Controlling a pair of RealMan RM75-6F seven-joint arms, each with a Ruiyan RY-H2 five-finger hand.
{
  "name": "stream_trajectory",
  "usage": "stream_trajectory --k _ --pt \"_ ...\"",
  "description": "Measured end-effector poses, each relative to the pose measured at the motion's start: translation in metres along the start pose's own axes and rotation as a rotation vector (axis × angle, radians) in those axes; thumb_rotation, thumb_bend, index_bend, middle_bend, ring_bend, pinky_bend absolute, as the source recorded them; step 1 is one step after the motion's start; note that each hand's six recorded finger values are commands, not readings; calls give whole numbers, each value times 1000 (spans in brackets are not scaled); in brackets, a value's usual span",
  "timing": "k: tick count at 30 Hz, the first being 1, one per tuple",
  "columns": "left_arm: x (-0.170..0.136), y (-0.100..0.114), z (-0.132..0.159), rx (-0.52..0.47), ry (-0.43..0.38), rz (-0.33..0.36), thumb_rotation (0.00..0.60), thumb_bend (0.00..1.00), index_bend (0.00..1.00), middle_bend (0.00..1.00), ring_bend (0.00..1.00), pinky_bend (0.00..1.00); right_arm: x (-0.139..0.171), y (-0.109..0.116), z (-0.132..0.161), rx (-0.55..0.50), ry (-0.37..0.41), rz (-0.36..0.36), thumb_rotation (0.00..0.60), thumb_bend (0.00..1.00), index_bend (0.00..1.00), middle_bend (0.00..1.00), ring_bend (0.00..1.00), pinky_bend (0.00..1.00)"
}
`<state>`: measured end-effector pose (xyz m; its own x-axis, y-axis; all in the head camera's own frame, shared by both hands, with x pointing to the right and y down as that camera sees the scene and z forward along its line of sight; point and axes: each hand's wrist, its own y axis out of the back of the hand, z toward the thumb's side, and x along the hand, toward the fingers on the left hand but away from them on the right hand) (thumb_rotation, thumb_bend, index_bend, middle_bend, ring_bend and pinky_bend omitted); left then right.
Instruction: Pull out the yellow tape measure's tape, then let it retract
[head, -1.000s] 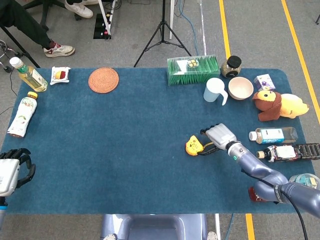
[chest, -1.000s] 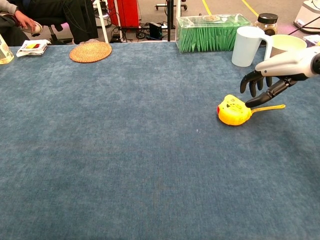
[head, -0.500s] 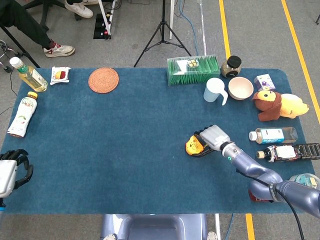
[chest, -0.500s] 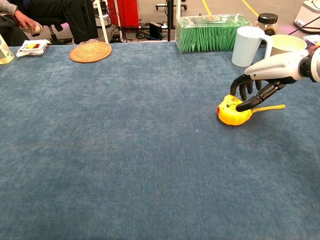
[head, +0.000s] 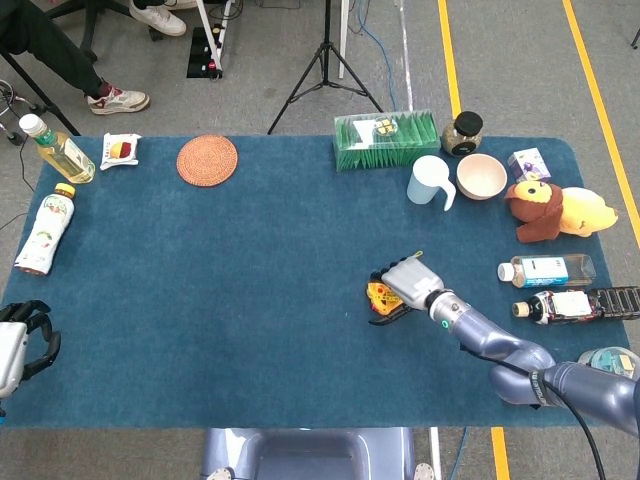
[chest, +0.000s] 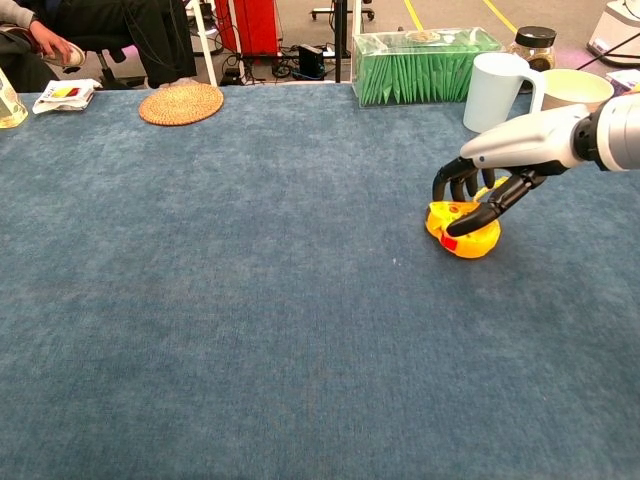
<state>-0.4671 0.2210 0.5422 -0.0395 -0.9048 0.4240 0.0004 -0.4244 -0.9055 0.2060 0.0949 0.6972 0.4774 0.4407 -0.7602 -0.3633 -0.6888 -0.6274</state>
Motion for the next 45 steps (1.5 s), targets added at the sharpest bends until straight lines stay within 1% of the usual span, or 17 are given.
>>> stream_trajectory --k 8,13,18,21,26,29,36,45 --pt "0 0 1 -2 -4 -1 600 239 552 369 308 368 6 1 17 23 45 -4 91 160 212 329 291 291" --pt "0 0 1 0 -5 -1 600 238 552 369 308 368 8 6 14 23 35 -31 92 160 212 329 290 291" --pt "2 4 3 6 -11 13 600 238 552 369 308 368 12 8 7 28 10 -70 125 160 212 330 284 300" --pt "7 10 6 14 -25 32 600 238 553 369 308 368 15 4 3 35 -4 -76 174 154 212 339 291 322" --pt "16 19 14 30 -54 46 600 238 553 369 308 368 21 -5 -1 25 -24 -88 303 147 222 370 328 365" --pt "24 24 18 40 -69 49 600 238 552 369 308 368 24 -8 -2 22 -35 -104 346 144 244 392 357 389" --pt "33 31 31 42 -95 45 600 238 552 369 308 368 28 -13 1 18 -48 -160 350 136 248 393 357 394" --pt "31 33 27 43 -71 41 600 238 553 369 308 368 19 -22 9 35 -24 -179 352 129 251 392 357 382"
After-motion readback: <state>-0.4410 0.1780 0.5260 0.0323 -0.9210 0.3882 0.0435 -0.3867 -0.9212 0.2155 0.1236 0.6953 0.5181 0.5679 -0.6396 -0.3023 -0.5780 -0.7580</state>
